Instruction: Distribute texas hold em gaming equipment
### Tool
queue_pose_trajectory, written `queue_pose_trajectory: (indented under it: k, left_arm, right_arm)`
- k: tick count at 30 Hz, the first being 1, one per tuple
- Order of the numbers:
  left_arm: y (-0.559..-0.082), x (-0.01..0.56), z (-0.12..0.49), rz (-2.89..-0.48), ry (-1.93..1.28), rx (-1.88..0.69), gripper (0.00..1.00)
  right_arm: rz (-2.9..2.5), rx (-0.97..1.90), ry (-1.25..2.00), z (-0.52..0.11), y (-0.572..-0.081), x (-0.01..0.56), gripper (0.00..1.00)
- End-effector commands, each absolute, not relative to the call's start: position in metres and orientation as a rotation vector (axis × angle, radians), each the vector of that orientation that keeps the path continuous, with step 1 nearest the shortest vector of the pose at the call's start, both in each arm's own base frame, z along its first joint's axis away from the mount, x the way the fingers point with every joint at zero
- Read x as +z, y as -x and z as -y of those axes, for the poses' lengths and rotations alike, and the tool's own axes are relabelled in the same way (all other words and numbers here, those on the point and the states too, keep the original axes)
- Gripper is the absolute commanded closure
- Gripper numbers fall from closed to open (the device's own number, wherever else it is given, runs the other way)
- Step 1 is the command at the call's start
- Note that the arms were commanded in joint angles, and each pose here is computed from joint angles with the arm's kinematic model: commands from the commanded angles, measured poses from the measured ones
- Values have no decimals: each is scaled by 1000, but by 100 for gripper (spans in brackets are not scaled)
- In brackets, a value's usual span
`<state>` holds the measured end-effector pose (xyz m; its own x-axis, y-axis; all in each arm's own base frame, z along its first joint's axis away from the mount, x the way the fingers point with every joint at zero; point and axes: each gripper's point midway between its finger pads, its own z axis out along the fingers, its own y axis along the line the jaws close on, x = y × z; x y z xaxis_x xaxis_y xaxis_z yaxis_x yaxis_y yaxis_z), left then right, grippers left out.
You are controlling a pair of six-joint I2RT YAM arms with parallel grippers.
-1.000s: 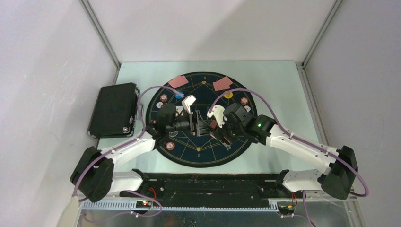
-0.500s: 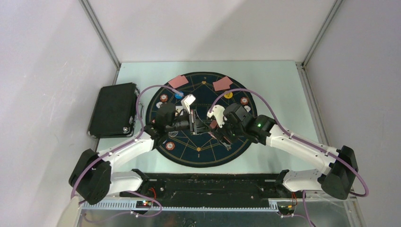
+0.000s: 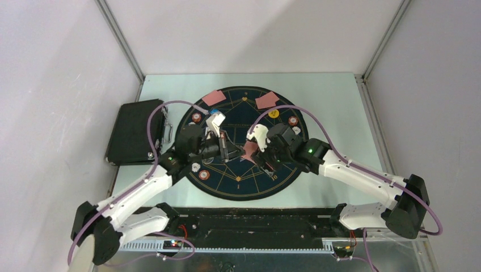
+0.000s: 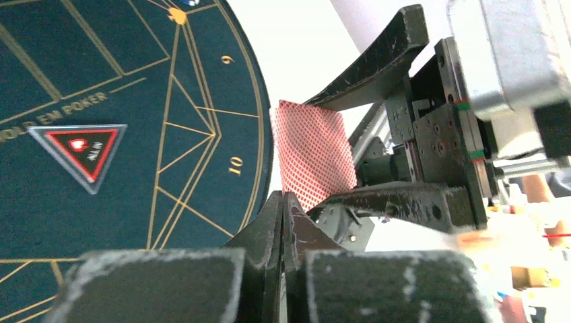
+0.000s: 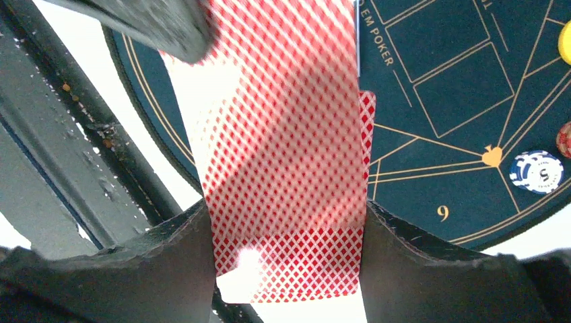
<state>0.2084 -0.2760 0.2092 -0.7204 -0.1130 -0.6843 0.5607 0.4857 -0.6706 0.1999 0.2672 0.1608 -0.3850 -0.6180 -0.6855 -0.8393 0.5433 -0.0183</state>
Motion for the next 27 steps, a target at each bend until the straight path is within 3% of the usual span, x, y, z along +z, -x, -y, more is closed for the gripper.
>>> queue_pose_trajectory:
  k: [1, 11, 15, 18, 22, 27]
  left_arm:
    - [-225, 230, 247, -1961, -325, -1089, 100]
    - [-233, 288, 205, -1715, -324, -896, 100]
    - [-259, 342, 191, -1481, -464, -641, 100]
    - [-272, 373, 191, -1215, -766, -347, 100]
    - [-299, 352, 209, -1045, -1173, -53, 100]
    - [-345, 309, 210, -1030, -1417, 183, 100]
  right_arm:
    - [-2134, 364, 1126, -257, -210, 167, 100]
    - [-2149, 363, 1070, -251, -218, 170, 100]
    - [-2165, 364, 1027, -246, -226, 171, 100]
    - [-2190, 379, 971, -239, -233, 171, 100]
    - [-2216, 360, 897, -230, -245, 171, 100]
    - [-2303, 270, 741, -211, -264, 164, 100]
